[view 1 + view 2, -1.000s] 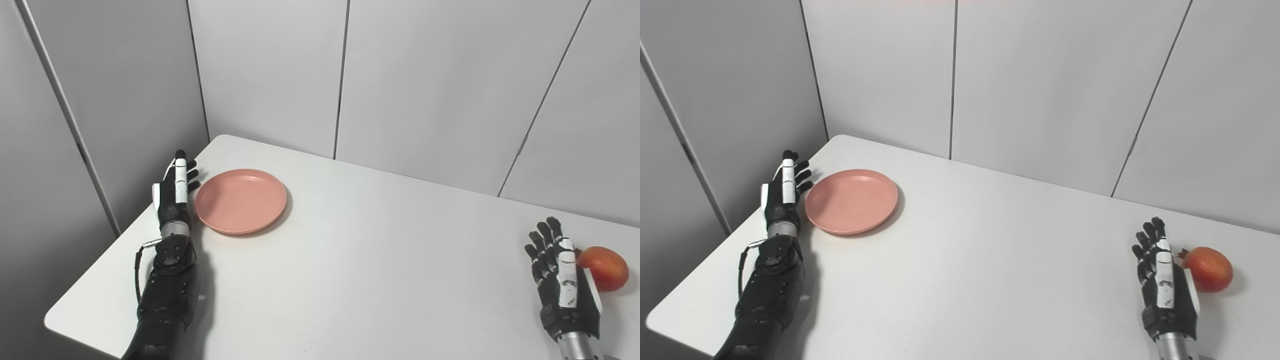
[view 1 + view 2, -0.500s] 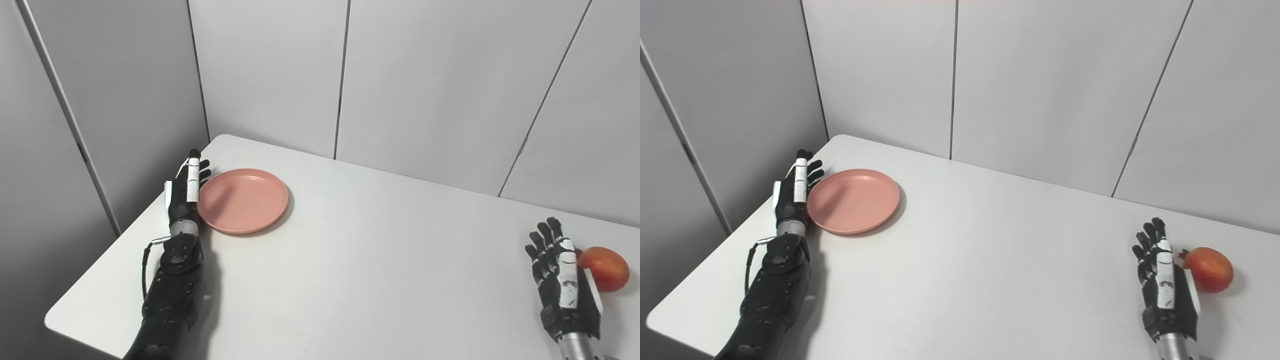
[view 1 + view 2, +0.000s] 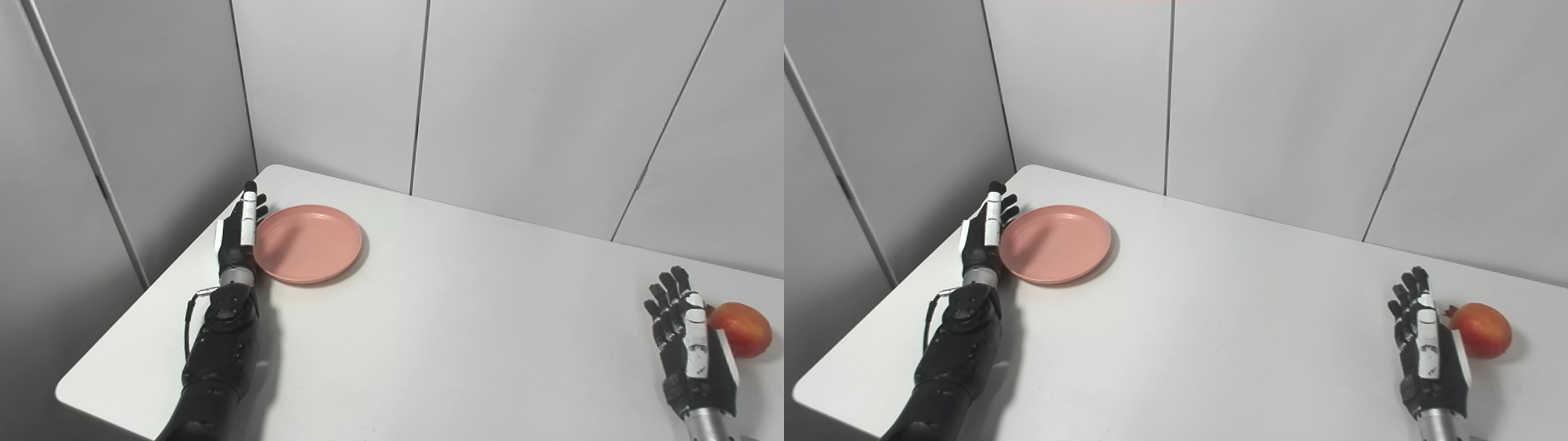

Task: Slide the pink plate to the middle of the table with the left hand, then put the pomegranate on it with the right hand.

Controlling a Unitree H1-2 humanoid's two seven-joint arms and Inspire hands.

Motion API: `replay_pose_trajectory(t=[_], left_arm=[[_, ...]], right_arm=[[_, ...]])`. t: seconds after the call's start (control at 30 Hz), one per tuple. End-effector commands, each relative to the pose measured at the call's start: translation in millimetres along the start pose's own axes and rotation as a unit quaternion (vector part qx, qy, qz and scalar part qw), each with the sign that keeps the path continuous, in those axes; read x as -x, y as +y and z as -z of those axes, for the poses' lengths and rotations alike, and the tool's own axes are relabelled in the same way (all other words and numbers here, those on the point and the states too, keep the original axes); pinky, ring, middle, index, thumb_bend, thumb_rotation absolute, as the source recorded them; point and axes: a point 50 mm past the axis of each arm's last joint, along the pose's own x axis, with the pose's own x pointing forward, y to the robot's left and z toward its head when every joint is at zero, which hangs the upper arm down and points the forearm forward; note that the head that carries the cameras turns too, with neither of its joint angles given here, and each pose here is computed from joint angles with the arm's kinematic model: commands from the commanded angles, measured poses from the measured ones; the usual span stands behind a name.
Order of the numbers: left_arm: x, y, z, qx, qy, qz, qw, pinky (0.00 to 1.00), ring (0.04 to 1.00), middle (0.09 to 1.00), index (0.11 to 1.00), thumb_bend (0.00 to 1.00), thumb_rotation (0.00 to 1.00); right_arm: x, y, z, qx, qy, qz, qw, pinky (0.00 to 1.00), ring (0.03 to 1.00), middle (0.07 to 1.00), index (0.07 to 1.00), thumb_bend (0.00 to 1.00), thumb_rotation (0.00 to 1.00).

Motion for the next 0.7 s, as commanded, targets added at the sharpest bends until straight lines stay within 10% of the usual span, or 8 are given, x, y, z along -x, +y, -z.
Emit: replay_pose_trajectory(t=[0.0, 0.67], left_arm=[[-12, -25, -27, 0.025, -0.041, 0.032, 0.998, 0.82, 0.862, 0.867, 0.863, 0.68, 1.0], [11, -80, -19, 0.02, -0.044, 0.109, 0.993, 0.86, 0.858, 0.86, 0.861, 0.69, 1.0]], right_arm=[[3, -2, 0, 0.002, -0.009, -0.003, 1.0, 1.0, 1.0, 1.0, 1.0, 0.67, 0.96], [4, -1, -1, 0.002, -0.011, -0.002, 1.0, 1.0, 1.0, 1.0, 1.0, 0.67, 0.95]])
